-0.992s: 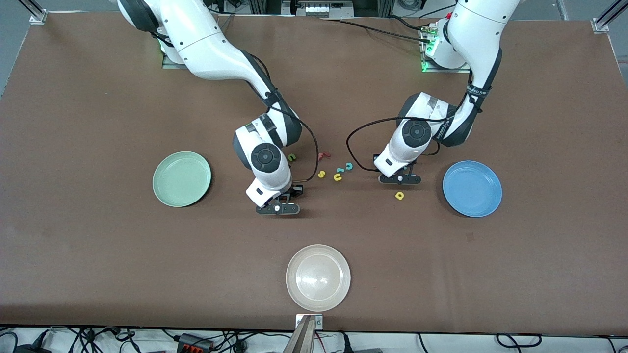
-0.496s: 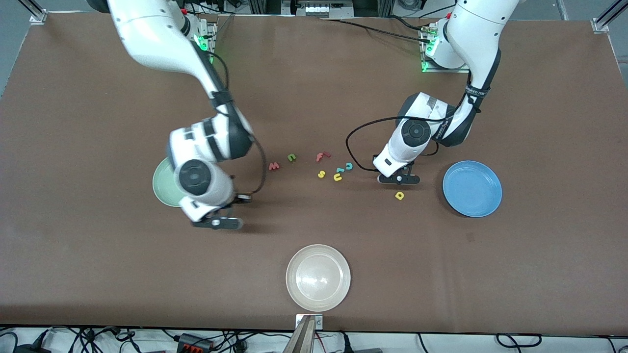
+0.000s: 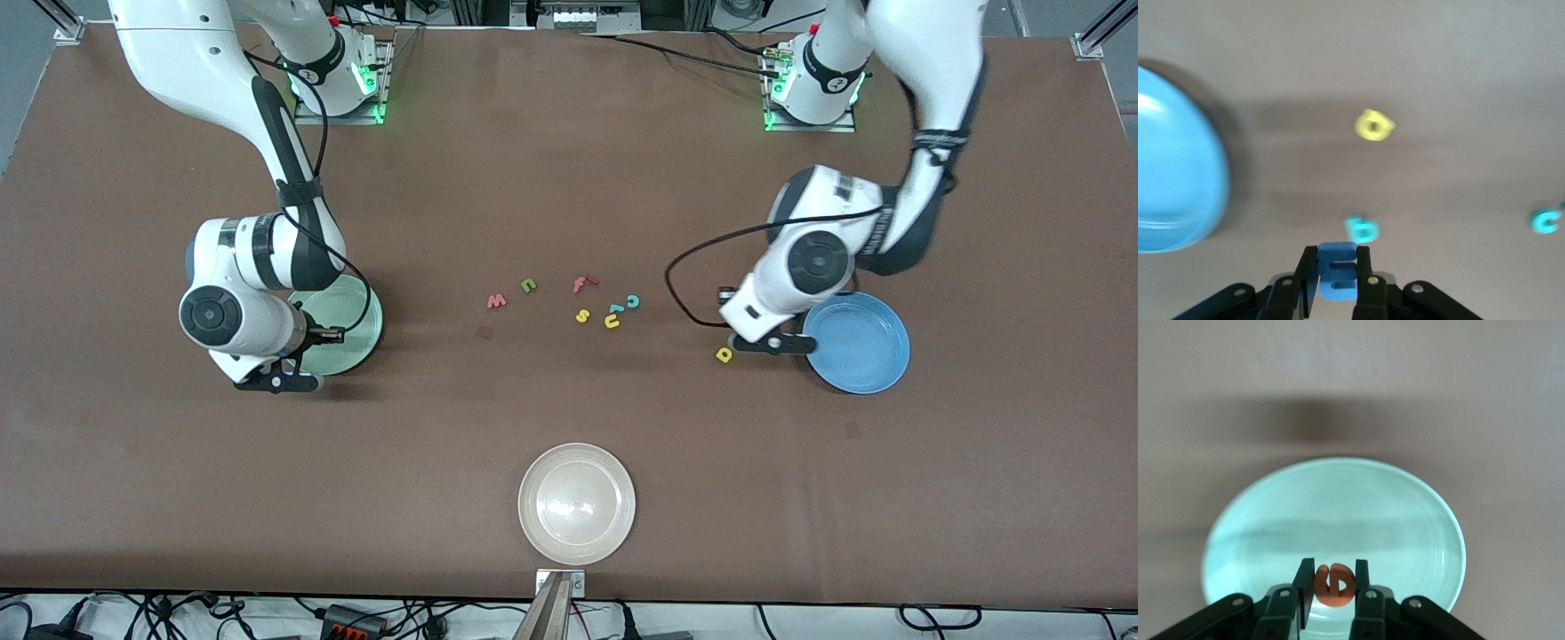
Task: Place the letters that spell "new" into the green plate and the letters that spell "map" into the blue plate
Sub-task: 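Open the right gripper over the green plate while the left gripper releases E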
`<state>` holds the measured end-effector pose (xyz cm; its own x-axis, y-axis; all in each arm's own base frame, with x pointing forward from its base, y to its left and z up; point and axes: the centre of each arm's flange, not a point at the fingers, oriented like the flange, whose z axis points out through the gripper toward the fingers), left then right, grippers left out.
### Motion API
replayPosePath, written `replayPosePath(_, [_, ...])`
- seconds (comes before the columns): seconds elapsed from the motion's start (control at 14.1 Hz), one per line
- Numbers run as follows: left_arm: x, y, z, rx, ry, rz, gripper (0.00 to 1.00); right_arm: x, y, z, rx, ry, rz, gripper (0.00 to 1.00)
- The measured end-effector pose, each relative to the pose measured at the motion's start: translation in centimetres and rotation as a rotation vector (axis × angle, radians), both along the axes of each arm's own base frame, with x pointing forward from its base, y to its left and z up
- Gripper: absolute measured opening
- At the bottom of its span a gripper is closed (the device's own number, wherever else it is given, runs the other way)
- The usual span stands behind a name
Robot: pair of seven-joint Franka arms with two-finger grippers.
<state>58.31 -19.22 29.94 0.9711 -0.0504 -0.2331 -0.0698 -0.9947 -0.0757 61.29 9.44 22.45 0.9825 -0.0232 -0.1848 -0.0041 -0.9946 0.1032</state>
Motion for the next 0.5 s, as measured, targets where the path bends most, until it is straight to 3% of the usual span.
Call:
replayPosePath(0.28, [2.8,11.0,-1.6,0.044,0.029,-0.07,0.28,-1.8,-0.1,-2.8,-0.008,-0.008,0.01,0.28])
replayPosePath(0.5, [3.5,16.6,-6.7,0.009,0.049,-0.081,0.28,-1.7,0.2,-2.6,-0.007,-0.017,0.014,0.53])
